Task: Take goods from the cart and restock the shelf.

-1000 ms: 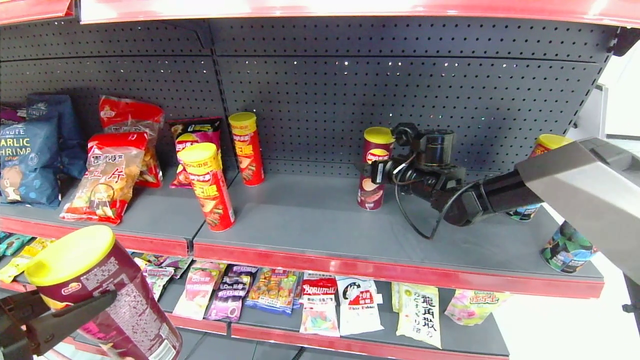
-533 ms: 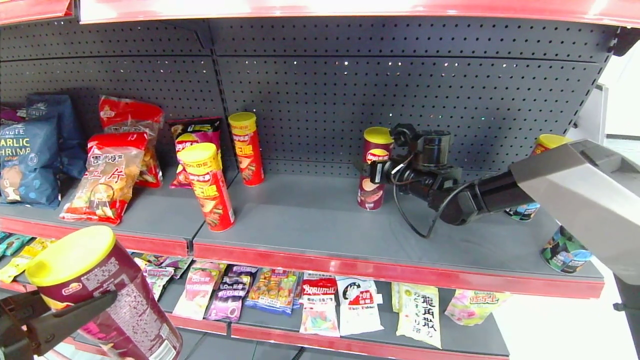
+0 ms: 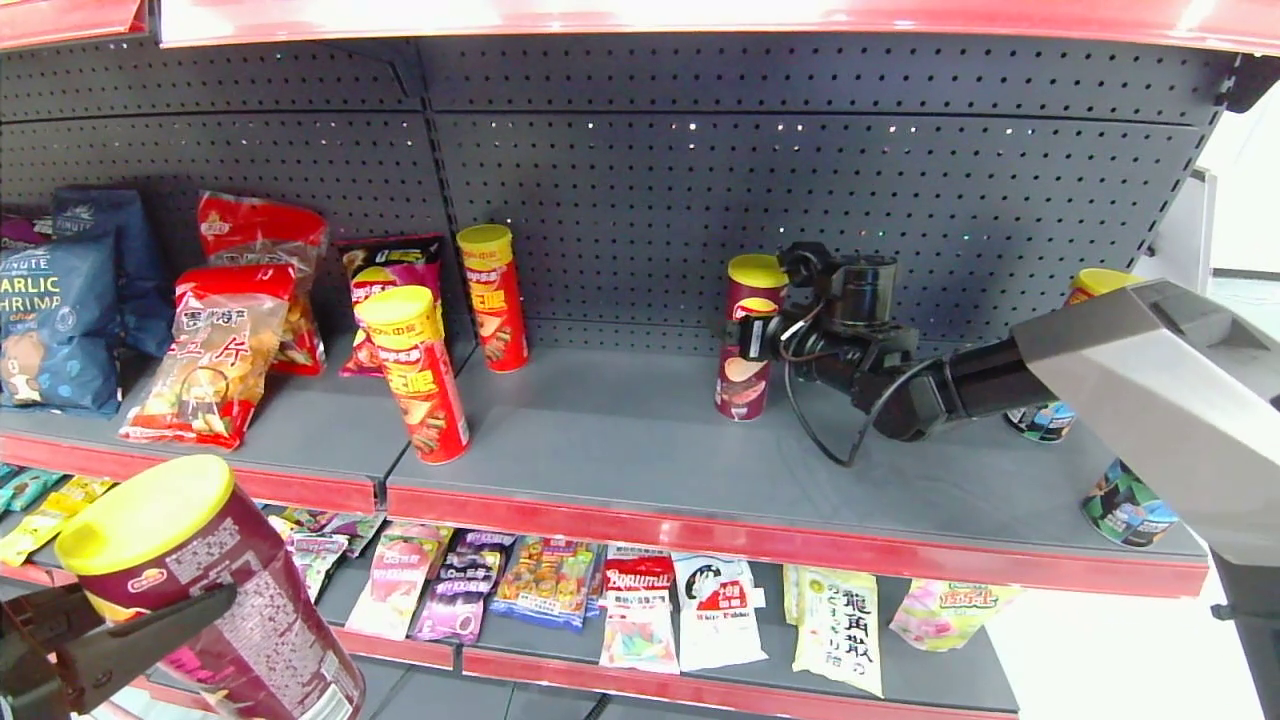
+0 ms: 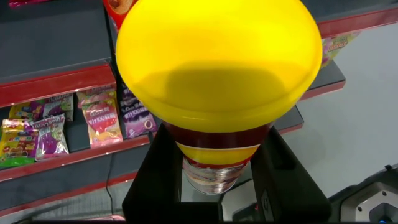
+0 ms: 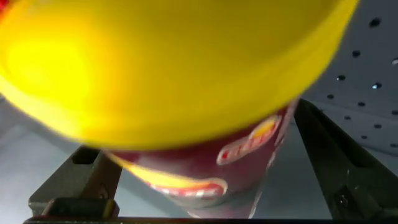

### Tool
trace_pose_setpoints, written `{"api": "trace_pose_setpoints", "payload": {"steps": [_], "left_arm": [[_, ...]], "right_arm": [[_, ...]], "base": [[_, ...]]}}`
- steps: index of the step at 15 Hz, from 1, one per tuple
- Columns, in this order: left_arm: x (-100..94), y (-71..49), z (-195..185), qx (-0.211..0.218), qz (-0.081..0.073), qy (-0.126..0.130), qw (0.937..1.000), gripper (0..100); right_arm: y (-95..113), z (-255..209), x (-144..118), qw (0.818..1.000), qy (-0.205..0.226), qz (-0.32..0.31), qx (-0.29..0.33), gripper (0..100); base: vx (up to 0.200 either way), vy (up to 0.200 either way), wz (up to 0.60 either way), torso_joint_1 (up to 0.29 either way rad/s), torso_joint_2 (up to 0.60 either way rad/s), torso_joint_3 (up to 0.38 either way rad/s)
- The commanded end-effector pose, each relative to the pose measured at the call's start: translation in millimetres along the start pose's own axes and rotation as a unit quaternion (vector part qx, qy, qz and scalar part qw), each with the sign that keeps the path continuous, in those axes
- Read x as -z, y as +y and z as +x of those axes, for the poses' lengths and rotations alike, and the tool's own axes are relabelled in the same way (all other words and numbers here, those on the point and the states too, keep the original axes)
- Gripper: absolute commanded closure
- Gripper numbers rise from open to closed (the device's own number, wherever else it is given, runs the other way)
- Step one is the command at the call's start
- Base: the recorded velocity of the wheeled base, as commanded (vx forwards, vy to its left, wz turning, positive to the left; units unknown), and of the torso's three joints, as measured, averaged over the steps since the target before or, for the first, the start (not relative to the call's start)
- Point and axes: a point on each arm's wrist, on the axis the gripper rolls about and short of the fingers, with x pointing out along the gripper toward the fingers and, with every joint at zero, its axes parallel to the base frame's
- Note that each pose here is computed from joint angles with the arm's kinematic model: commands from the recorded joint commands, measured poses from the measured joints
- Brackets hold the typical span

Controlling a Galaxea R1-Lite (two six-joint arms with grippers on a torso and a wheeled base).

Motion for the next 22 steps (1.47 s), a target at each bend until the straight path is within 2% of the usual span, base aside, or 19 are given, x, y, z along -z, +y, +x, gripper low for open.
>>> {"api": "trace_pose_setpoints", "payload": {"steps": [1,6,7,13,18,22], "left_arm": [[0.1,0.5,1,0.0,-0.001,0.003,1.0,100],[0.1,0.5,1,0.001,-0.001,0.003,1.0,100],[0.1,0.5,1,0.001,-0.001,0.003,1.0,100],[0.0,0.0,0,0.001,0.0,0.0,1.0,100],[0.2,-0.2,0,0.001,-0.001,-0.001,1.0,100],[-1.9,0.0,0,0.002,0.0,-0.004,1.0,100]], "right_arm": [[-1,2,0,1.0,-0.002,0.0,0.0,0],[0,4,1,1.0,-0.004,0.001,-0.001,0],[-1,4,-1,1.0,-0.006,0.001,0.0,100],[4,0,0,1.0,-0.001,0.0,-0.004,100],[13,-40,-20,1.0,0.002,-0.004,-0.003,100],[31,-70,-22,1.0,0.011,-0.005,-0.019,100]], "base": [[0.0,0.0,0.0,0.0,0.0,0.0],[0.0,0.0,0.0,0.0,0.0,0.0],[0.0,0.0,0.0,0.0,0.0,0.0],[0.0,0.0,0.0,0.0,0.0,0.0],[0.0,0.0,0.0,0.0,0.0,0.0],[0.0,0.0,0.0,0.0,0.0,0.0]]}}
